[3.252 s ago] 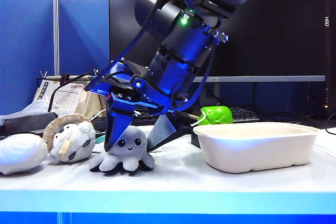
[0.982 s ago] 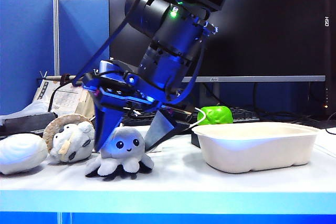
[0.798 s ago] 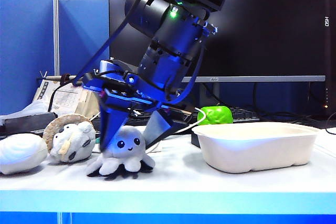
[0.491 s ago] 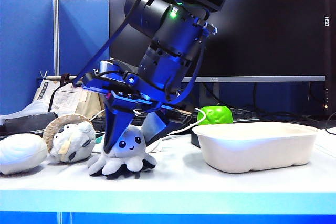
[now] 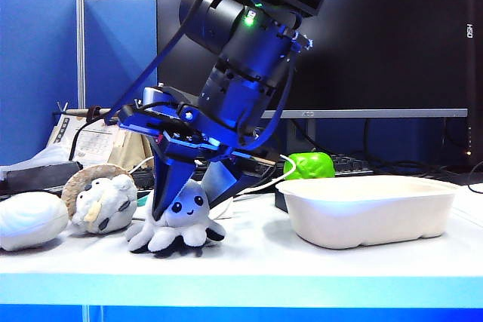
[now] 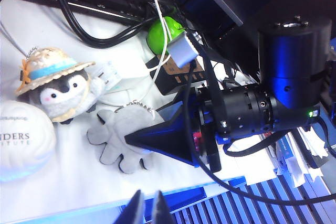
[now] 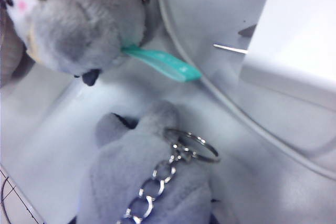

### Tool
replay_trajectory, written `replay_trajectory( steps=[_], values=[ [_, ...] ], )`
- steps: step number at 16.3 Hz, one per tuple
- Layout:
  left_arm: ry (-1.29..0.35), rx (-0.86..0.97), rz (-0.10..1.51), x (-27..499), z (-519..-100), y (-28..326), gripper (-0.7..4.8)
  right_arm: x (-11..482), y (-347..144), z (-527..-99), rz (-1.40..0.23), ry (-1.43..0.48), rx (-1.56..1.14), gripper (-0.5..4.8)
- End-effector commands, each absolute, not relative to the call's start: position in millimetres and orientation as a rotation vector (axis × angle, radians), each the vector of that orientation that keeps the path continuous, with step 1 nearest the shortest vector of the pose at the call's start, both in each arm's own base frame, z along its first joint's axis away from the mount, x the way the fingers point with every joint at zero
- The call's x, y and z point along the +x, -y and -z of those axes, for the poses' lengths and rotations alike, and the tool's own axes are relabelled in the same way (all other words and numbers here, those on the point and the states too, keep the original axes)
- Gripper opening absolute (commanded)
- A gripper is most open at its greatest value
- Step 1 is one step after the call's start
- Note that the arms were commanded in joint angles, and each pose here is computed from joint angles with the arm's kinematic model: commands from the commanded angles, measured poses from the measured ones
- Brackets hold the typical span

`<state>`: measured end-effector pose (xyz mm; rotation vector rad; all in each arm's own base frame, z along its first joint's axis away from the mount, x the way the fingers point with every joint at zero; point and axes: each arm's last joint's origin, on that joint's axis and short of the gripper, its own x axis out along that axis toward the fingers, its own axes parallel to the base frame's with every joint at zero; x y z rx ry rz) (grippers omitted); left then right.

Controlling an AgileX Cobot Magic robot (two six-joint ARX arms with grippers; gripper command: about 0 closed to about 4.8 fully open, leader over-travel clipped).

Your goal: Identity fluffy octopus among items on the table, put them into the paper lunch box.

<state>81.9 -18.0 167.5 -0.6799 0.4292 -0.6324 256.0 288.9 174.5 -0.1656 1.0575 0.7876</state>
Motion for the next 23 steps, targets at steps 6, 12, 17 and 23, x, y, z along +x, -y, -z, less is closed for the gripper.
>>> replay_trajectory(
  steps=[6, 12, 17, 23],
  values=[
    [-0.413, -0.675, 0.64, 82, -170, 18, 0.35, 256, -289, -183, -0.788, -1.049, -0.164, 1.97],
    [-0.413, -0.675, 0.641, 82, -170, 18, 0.35, 266, -298, -227, -0.806, -0.996, -0.185, 1.98],
    [-0.414, -0.675, 0.643, 82, -170, 18, 0.35, 272, -275, -225, -0.667, -1.104, -0.245, 1.98],
    [-0.414, -0.675, 0.644, 82, -170, 18, 0.35, 270, -258, -262, -0.636, -0.989, -0.23, 1.98]
  ],
)
